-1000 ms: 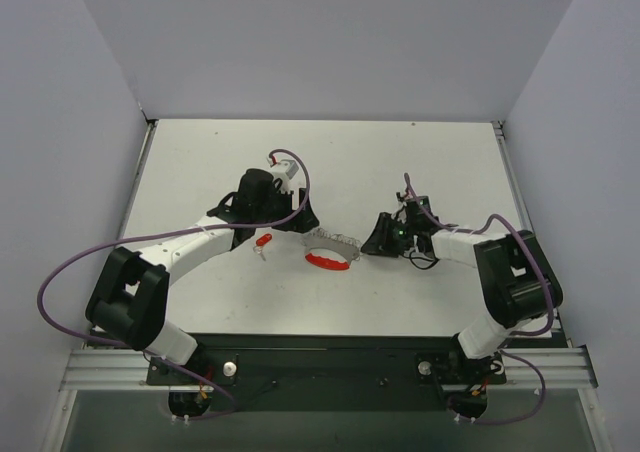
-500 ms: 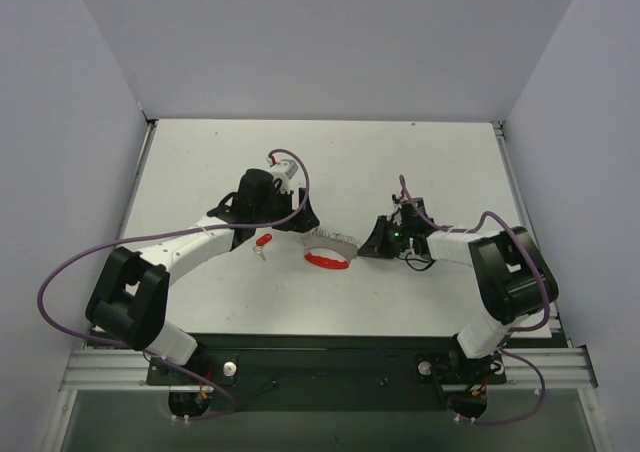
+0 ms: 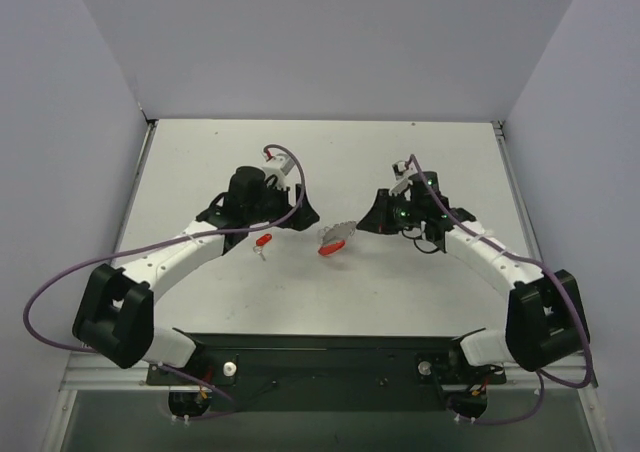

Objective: Put the keys on the keyring

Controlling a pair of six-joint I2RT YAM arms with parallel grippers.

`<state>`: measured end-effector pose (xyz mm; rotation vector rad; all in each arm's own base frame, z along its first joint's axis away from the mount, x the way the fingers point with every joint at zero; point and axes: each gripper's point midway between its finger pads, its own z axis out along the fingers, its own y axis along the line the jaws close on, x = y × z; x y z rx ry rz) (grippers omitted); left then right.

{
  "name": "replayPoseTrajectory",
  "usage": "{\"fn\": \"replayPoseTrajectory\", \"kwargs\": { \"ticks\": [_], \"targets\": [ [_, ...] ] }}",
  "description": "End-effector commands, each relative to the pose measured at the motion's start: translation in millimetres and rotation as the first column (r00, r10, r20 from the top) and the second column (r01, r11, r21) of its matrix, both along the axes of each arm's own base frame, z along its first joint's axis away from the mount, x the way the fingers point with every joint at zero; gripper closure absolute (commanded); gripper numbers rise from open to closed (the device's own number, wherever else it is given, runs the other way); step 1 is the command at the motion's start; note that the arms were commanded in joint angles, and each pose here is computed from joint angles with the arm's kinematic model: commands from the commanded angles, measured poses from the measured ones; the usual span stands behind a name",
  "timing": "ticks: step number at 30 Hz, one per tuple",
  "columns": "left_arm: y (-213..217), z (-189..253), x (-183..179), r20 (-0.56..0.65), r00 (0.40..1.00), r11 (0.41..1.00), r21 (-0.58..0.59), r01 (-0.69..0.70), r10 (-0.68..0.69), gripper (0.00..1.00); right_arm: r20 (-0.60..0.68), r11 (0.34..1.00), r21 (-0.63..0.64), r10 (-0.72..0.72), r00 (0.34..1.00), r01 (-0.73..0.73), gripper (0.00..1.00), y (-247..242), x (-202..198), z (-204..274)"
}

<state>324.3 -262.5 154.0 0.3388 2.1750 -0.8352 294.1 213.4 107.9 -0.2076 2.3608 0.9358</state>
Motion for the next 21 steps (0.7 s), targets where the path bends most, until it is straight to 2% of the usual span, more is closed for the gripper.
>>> {"fn": "replayPoseTrajectory", "kwargs": {
  "ticks": [1,4,6,7,9,11,13,16,21],
  "targets": [
    [-11.6,74.5,-10.8,0.211,0.972,0.985,-0.113,0.128,-0.102,0.12,0.173,0.980,0.074,0.168,0.970,-0.183,1.00,22.7,-4.6,77.1],
    [-11.7,108.4,-22.3,0.304,0.945,0.972,-0.156,0.177,-0.124,0.12,0.242,0.956,0.072,0.259,0.935,-0.283,1.00,35.2,-13.0,109.3],
    [-11.1,126.8,-28.5,0.353,0.927,0.962,-0.182,0.202,-0.128,0.13,0.311,0.928,0.039,0.341,0.887,-0.370,1.00,44.2,-22.6,130.2],
    [-10.9,140.6,-37.1,0.387,0.911,0.952,-0.197,0.235,-0.145,0.13,0.302,0.917,0.029,0.371,0.878,-0.397,1.00,44.8,-31.0,132.7],
    [-12.0,158.2,-46.8,0.438,0.884,0.935,-0.217,0.281,-0.164,0.16,0.380,0.869,-0.005,0.460,0.803,-0.495,1.00,51.8,-44.2,157.4],
    [-14.0,177.1,-63.5,0.499,0.841,0.903,-0.233,0.360,-0.207,0.18,0.382,0.828,0.005,0.517,0.766,-0.561,1.00,52.7,-62.0,167.2],
    [-16.7,189.1,-82.8,0.545,0.794,0.862,-0.233,0.451,-0.269,0.18,0.439,0.771,-0.017,0.578,0.688,-0.637,1.00,52.9,-80.9,180.6],
    [-18.8,202.8,-104.3,0.589,0.735,0.806,-0.224,0.548,-0.336,0.18,0.516,0.728,-0.050,0.605,0.606,-0.684,1.00,49.1,-100.5,198.3],
    [-21.0,216.7,-133.5,0.617,0.652,0.711,-0.204,0.673,-0.440,0.18,0.580,0.690,-0.057,0.611,0.538,-0.722,1.00,44.6,-122.9,224.7]
  ]
}}
